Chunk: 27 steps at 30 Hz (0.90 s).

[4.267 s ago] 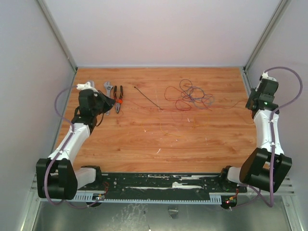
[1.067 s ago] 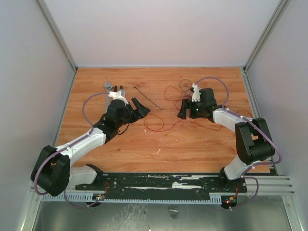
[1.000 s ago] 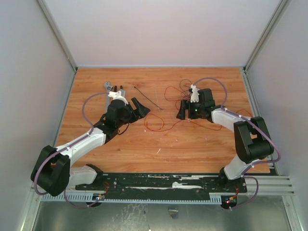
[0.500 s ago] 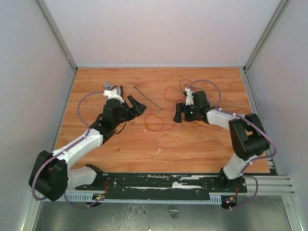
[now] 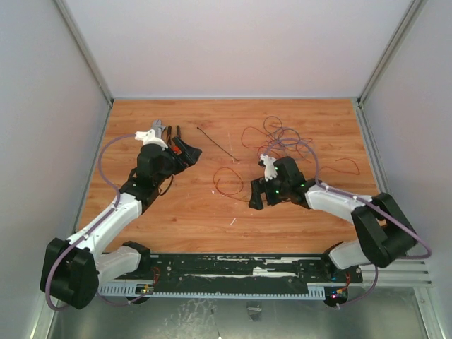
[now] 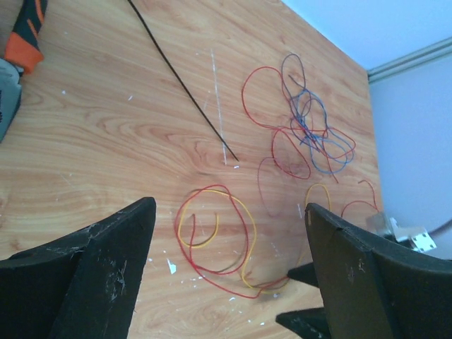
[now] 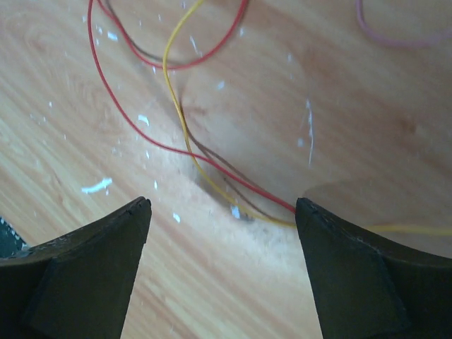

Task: Zip-tie the wires
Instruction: Straighten the cable at the center of the board.

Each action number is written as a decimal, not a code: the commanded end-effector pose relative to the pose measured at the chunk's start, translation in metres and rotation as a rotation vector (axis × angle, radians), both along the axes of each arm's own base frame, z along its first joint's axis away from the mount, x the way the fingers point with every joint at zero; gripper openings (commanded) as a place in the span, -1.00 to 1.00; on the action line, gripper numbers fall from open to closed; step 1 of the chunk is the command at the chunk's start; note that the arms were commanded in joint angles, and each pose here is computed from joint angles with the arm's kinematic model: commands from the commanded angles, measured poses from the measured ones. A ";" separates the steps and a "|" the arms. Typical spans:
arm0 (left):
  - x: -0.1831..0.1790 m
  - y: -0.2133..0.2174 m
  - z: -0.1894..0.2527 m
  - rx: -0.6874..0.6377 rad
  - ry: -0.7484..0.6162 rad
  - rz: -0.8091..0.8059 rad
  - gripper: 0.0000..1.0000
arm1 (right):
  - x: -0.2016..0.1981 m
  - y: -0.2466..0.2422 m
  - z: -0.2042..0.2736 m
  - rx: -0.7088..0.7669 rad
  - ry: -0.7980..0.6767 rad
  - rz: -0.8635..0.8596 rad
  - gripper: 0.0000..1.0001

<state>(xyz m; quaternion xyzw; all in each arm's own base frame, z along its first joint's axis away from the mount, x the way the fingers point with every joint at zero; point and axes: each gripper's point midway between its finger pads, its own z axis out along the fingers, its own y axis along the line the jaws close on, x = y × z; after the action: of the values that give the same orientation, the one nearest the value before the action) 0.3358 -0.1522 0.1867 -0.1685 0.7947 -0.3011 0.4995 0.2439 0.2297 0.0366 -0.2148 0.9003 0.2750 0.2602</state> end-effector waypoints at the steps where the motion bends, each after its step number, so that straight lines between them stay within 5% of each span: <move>1: -0.003 0.007 -0.006 0.023 0.005 0.004 0.83 | -0.024 -0.021 -0.005 -0.054 0.047 -0.032 0.73; 9: -0.002 0.011 -0.007 0.025 0.010 0.011 0.84 | 0.008 -0.014 0.017 -0.071 -0.039 -0.042 0.82; 18: 0.003 0.041 0.012 0.028 -0.027 0.083 0.97 | 0.091 -0.030 0.080 -0.062 -0.207 -0.163 0.93; 27: -0.002 0.058 0.040 -0.005 -0.078 0.103 0.97 | 0.198 -0.072 0.079 -0.150 -0.239 -0.347 0.65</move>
<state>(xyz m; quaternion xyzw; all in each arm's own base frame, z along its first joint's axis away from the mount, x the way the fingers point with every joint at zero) 0.3357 -0.0916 0.2038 -0.2186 0.7755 -0.2652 0.5296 0.4093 0.1725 0.1290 -0.1191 0.8947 0.1745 0.3935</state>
